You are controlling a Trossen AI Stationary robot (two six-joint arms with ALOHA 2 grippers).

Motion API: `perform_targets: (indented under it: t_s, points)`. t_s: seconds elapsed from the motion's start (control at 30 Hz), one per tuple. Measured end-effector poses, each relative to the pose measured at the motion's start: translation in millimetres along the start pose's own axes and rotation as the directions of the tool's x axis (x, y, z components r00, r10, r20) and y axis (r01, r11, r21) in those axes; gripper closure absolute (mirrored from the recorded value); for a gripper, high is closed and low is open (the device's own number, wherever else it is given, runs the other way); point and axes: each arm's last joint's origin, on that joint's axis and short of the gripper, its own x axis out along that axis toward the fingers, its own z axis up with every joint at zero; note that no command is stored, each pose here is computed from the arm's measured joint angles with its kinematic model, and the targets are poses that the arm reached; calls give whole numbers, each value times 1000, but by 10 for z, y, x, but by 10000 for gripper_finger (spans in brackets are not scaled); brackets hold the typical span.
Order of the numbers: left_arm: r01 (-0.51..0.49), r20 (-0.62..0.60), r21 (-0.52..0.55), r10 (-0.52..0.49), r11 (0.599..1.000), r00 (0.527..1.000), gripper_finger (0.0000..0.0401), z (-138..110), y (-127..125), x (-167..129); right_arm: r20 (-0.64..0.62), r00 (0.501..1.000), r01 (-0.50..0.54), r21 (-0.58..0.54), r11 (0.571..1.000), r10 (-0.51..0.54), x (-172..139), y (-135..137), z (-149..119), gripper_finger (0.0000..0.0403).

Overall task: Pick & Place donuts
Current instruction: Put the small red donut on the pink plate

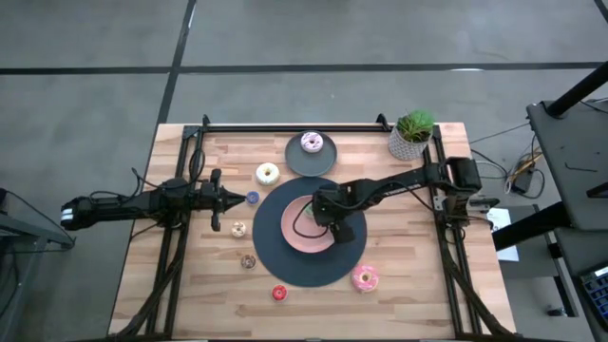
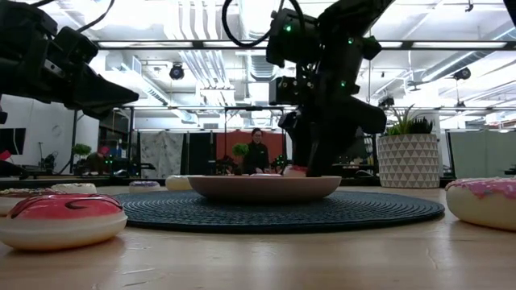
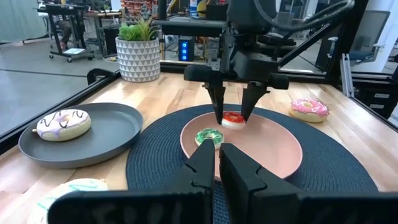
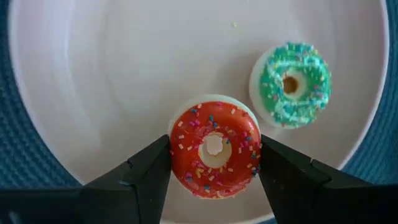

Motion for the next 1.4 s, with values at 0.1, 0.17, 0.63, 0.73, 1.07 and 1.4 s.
perform_targets:
  t_s: [0.1,0.17,0.63,0.73,1.07,1.4]
  points:
    - [0,0,0,0,1000,1000,401,-1,0,0,2,1000,6,6,1000,-6,0,-34,-9,188]
    - [0,-1,0,0,1000,1000,401,-1,0,0,-7,1000,6,12,1000,-6,7,-50,-30,188]
    - [0,0,0,0,1000,1000,401,0,0,0,-24,1000,3,18,1000,-2,53,-53,-102,188]
    - [0,0,0,0,1000,1000,401,-1,0,0,-21,1000,3,17,1000,-3,54,-53,-101,188]
    - [0,0,0,0,1000,1000,401,0,0,0,-17,1000,4,17,1000,-3,55,-53,-97,188]
    - [0,0,0,0,1000,1000,401,-1,0,0,-17,1000,3,17,1000,-3,54,-52,-98,140]
